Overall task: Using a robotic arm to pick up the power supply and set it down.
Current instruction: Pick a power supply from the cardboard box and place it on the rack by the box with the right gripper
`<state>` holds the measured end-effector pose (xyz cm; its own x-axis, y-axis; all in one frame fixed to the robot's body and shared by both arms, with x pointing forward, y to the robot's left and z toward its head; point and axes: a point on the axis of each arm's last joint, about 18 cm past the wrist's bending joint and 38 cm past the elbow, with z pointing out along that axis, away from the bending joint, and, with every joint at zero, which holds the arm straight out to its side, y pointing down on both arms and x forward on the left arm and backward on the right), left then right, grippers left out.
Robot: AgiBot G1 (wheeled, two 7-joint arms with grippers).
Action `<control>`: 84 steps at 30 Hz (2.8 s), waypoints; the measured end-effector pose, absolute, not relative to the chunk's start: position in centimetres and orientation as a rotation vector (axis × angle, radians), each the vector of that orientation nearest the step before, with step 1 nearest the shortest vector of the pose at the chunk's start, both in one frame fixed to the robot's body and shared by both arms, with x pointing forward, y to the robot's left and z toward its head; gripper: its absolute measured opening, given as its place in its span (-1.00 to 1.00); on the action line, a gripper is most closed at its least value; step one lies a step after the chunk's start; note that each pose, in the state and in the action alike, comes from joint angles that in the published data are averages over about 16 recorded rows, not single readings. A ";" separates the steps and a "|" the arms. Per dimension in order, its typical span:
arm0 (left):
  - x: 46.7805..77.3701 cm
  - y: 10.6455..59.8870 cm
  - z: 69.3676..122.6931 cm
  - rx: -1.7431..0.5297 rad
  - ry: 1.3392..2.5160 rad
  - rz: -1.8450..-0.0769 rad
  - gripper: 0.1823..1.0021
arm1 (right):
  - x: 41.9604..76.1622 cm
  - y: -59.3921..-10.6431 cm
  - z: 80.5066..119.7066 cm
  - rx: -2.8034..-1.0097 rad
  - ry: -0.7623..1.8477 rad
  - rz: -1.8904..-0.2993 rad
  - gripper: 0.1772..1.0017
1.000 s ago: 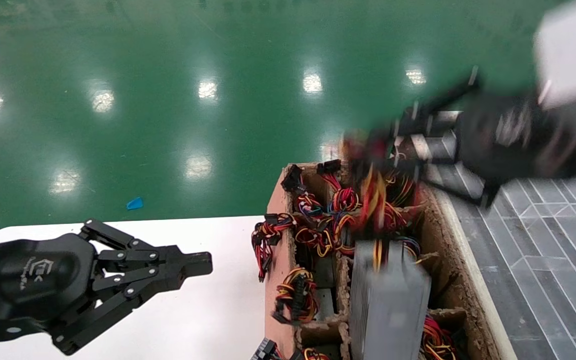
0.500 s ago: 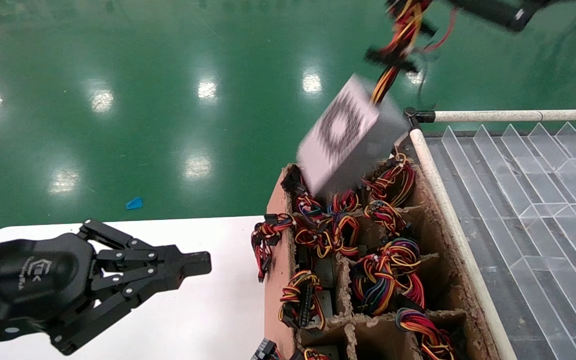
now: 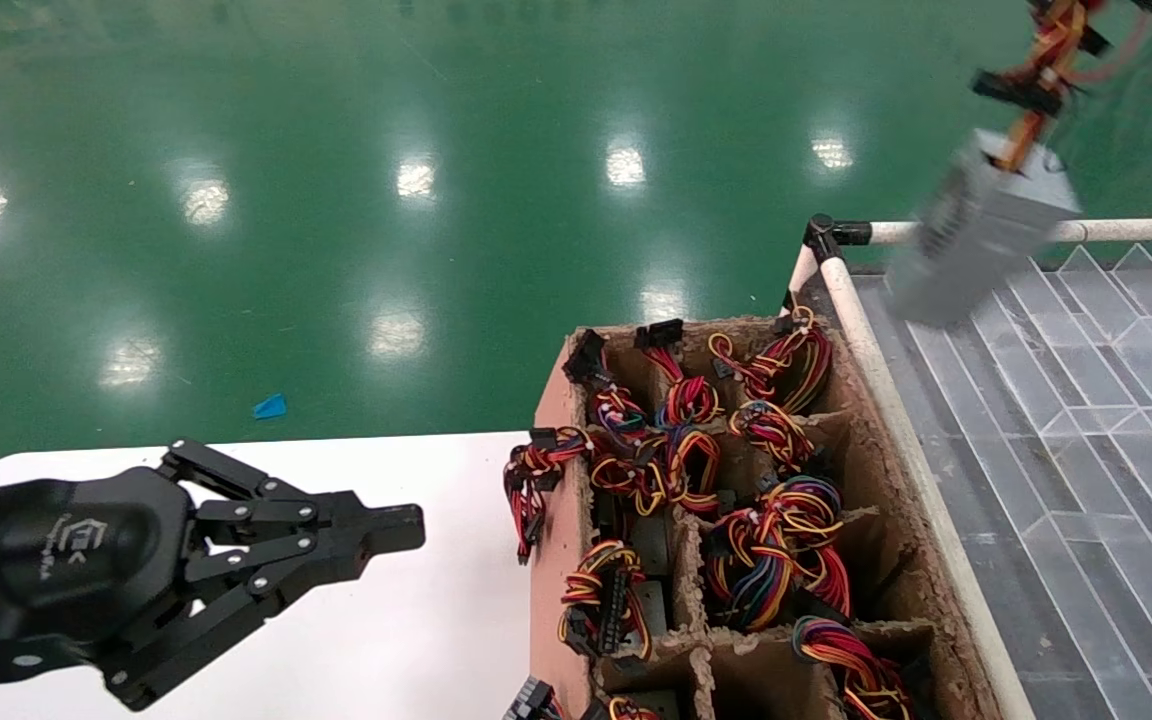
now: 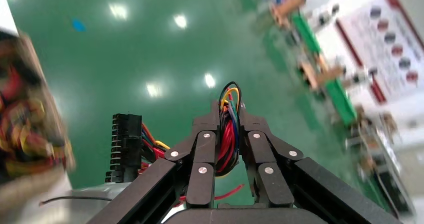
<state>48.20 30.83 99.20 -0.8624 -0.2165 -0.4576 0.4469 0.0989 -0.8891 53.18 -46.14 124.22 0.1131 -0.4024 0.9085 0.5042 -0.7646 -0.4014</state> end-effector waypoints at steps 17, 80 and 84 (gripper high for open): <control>48.2 30.8 99.2 0.225 1.902 -1.815 -0.98 | 58.0 -52.7 120.0 -1.749 0.255 -1.871 -0.85; 48.2 30.8 99.2 0.224 1.901 -1.815 -0.98 | 65.7 -50.1 119.9 -1.822 0.189 -2.269 -0.86; 48.2 30.8 99.2 0.224 1.901 -1.815 -0.98 | 66.1 -49.6 119.6 -1.820 0.176 -2.258 -0.86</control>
